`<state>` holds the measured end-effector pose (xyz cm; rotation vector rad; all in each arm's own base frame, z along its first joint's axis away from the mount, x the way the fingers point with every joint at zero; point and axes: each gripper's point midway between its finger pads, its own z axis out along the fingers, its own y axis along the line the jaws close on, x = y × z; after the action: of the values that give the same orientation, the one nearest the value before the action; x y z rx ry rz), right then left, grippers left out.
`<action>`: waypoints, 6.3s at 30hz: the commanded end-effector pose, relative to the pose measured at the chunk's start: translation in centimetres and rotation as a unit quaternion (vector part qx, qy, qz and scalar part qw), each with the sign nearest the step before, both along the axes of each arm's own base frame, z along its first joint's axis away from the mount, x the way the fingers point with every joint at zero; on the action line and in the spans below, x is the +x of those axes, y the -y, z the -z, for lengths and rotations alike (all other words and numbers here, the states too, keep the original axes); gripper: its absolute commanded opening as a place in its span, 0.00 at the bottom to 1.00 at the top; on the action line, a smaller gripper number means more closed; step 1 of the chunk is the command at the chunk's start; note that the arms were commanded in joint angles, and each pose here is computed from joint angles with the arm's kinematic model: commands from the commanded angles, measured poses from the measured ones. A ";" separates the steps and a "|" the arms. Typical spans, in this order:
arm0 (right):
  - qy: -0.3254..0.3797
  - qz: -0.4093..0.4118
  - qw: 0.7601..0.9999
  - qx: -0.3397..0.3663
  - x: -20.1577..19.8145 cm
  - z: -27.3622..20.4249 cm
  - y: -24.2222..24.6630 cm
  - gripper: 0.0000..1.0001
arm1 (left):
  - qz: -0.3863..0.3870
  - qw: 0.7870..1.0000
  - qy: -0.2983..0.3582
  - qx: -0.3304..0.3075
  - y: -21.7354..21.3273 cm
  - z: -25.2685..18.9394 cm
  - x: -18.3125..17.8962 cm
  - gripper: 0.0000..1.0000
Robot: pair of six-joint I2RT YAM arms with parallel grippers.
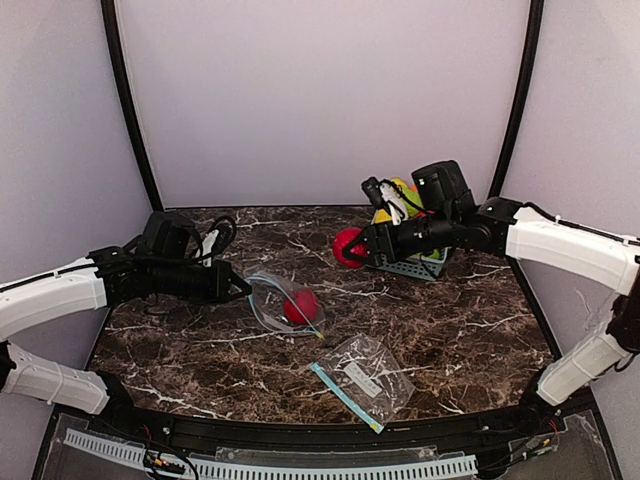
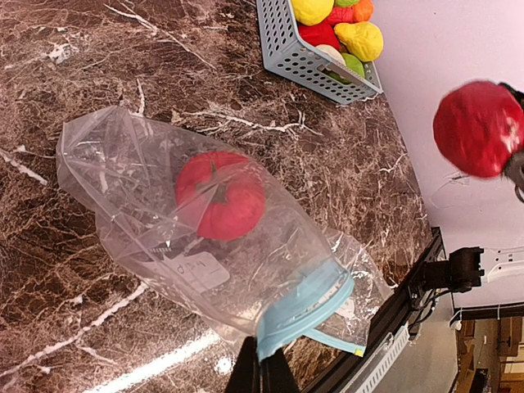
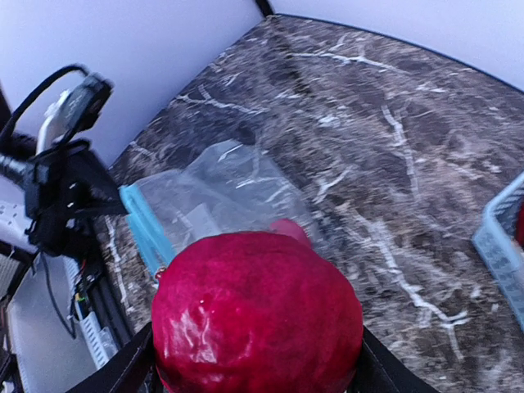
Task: Place the food in the zip-top bag and seal the zipper
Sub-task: Place the fake fruit in the zipper food storage bag, then pick up the fake fruit from the bin.
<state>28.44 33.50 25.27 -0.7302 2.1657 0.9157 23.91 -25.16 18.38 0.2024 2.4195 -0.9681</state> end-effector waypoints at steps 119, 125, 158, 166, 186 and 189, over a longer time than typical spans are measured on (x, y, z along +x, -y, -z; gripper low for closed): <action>0.033 0.263 0.943 -0.199 11.1 2.6 12.2 0.94 | 0.014 1.000 -0.005 -0.009 0.1 0.1 -0.6 0.01; 0.027 0.295 0.933 -0.205 16.2 2.9 16.1 0.91 | 0.013 1.000 -0.010 -0.001 0.0 0.5 -0.5 0.01; 0.029 0.272 0.936 -0.223 29.0 8.9 16.6 0.78 | 0.015 0.999 -0.031 -0.002 1.2 1.1 0.6 0.01; 0.031 0.269 0.935 -0.229 29.2 9.3 16.7 0.66 | 0.010 1.000 -0.027 -0.005 1.1 0.7 0.5 0.01; 0.083 0.235 0.962 -0.110 22.6 -3.7 15.2 0.57 | 0.005 1.000 -0.018 -0.013 0.7 0.2 0.3 0.01; 0.085 0.196 0.974 -0.070 18.9 -5.5 13.5 0.56 | 0.006 1.000 -0.014 -0.013 0.8 0.1 0.4 0.01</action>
<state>51.41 17.86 26.41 -0.3480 2.2279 0.3041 24.07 -26.24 17.44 0.2024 2.4665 -1.0109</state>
